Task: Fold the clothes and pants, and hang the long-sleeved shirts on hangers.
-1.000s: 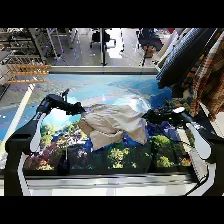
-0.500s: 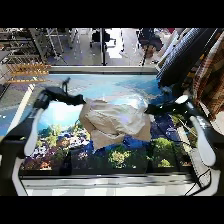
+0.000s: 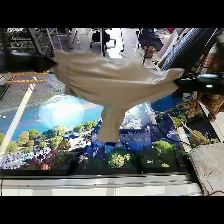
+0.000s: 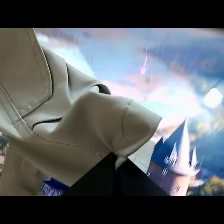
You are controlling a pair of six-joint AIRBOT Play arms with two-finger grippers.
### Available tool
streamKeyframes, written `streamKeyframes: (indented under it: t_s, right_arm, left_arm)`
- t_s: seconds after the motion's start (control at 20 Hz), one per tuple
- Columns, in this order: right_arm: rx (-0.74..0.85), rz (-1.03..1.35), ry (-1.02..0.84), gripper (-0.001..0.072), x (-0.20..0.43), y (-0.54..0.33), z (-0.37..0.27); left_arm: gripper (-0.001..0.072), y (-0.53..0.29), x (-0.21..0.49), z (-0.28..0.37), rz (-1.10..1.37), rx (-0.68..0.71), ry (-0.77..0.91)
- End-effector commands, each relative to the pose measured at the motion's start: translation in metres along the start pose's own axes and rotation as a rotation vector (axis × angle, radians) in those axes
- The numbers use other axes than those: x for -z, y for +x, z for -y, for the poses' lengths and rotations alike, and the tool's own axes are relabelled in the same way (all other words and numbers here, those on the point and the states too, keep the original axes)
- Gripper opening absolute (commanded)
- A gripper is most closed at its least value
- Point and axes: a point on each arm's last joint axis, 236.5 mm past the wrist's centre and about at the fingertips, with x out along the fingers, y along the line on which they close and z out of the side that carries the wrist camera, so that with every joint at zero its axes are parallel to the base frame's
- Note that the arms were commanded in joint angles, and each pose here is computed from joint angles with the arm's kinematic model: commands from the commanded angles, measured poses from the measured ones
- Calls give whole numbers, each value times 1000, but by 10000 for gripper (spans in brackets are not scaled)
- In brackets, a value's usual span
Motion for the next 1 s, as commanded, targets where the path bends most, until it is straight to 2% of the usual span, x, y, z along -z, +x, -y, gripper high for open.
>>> streamKeyframes:
  t_s: [0.0, 0.2, 0.35, 0.5, 0.7, 0.85, 0.95]
  right_arm:
    - [80, 184, -121, 12, -33, -94, -39]
    - [134, 347, -165, 12, -60, -142, -55]
    - [133, 342, -129, 12, -67, -116, -37]
    - [47, 207, -15, 13, -46, -33, -6]
    - [-50, 17, 231, 13, 17, 123, 54]
    - [0, 54, 408, 13, 52, 224, 103]
    - [49, 148, 483, 15, 49, 267, 127]
  left_arm:
    - [14, -96, -30, 45, 118, -71, 109]
    - [13, -156, -41, 62, 198, -179, 177]
    - [14, -140, -30, 46, 155, -174, 139]
    - [15, -80, 16, 4, 2, -122, 5]
    - [15, 31, 118, -61, -232, -61, -216]
    - [15, 117, 159, -138, -178, -165, -311]
    - [15, 153, 163, -184, -82, -259, -365]
